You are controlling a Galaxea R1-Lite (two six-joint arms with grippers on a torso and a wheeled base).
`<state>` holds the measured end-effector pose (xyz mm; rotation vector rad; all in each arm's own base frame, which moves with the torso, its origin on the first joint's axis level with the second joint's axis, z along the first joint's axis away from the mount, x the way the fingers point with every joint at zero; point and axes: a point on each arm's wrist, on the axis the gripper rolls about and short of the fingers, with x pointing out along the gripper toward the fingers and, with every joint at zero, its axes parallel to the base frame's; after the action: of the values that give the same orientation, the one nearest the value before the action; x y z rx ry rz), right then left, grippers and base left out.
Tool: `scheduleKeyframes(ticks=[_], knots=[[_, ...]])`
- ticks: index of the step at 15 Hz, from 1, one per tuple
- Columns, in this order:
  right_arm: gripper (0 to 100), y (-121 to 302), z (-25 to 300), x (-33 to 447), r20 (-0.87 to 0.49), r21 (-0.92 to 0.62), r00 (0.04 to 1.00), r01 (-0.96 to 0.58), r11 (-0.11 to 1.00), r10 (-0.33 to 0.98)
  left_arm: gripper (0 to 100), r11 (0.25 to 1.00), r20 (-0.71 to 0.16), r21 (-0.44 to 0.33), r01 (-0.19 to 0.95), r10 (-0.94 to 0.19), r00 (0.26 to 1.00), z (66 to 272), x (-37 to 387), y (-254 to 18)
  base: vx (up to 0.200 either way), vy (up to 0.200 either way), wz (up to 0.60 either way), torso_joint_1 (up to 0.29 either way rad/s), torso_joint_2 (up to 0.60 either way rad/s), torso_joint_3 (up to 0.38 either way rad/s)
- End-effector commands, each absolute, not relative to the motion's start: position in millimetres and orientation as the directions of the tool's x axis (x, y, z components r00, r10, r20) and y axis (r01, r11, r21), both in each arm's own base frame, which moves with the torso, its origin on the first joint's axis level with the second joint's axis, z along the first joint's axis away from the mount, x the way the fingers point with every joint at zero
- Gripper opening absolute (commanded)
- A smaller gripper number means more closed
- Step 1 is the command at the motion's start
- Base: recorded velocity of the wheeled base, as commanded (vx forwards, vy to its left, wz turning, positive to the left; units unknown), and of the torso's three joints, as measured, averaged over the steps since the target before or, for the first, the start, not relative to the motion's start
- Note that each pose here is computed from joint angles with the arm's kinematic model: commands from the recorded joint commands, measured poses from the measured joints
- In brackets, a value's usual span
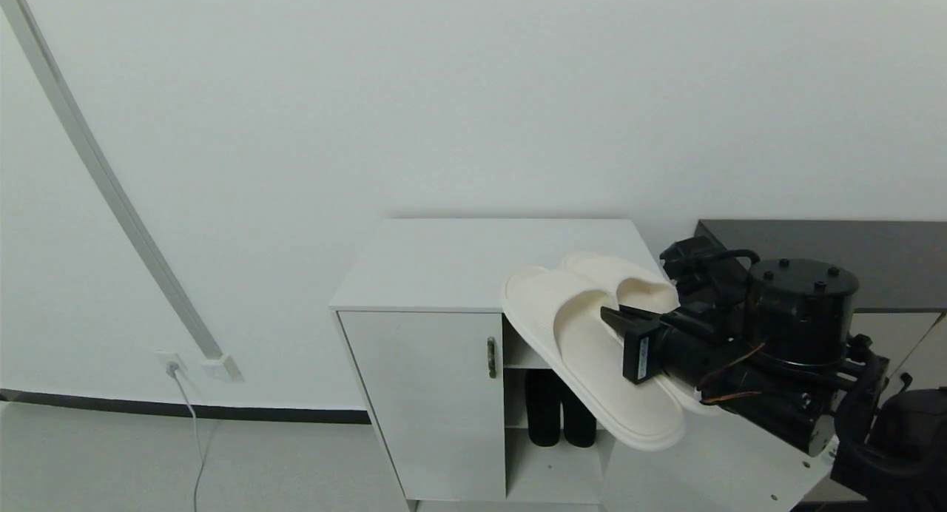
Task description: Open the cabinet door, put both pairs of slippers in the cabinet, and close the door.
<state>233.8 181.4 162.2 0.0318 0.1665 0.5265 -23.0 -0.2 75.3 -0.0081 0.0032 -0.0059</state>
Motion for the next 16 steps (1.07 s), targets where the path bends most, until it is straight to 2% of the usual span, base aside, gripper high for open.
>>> scheduleKeyframes(ticks=[1,2,16], knots=[[0,180.8,157.1,234.5,-0.157,0.057,0.853,-0.496,0.866,0.498,0,1.0,-0.005,-0.009,0.006,-0.006,1.0,75.3,-22.9,-0.2,-0.2,0.0,0.0,0.002,0.0,0.002],[0,180.0,154.9,234.1,-0.165,0.045,0.852,-0.496,0.867,0.496,0,1.0,-0.005,-0.009,0.006,-0.006,1.0,75.3,-22.9,-0.2,-0.2,0.0,0.0,0.017,0.01,0.002],[0,180.4,151.0,231.7,-0.175,0.011,0.848,-0.507,0.862,0.5,0,1.0,-0.005,-0.008,0.006,-0.006,1.0,75.3,-22.9,-0.2,0.0,0.0,-0.04,0.001,0.0,0.0]])
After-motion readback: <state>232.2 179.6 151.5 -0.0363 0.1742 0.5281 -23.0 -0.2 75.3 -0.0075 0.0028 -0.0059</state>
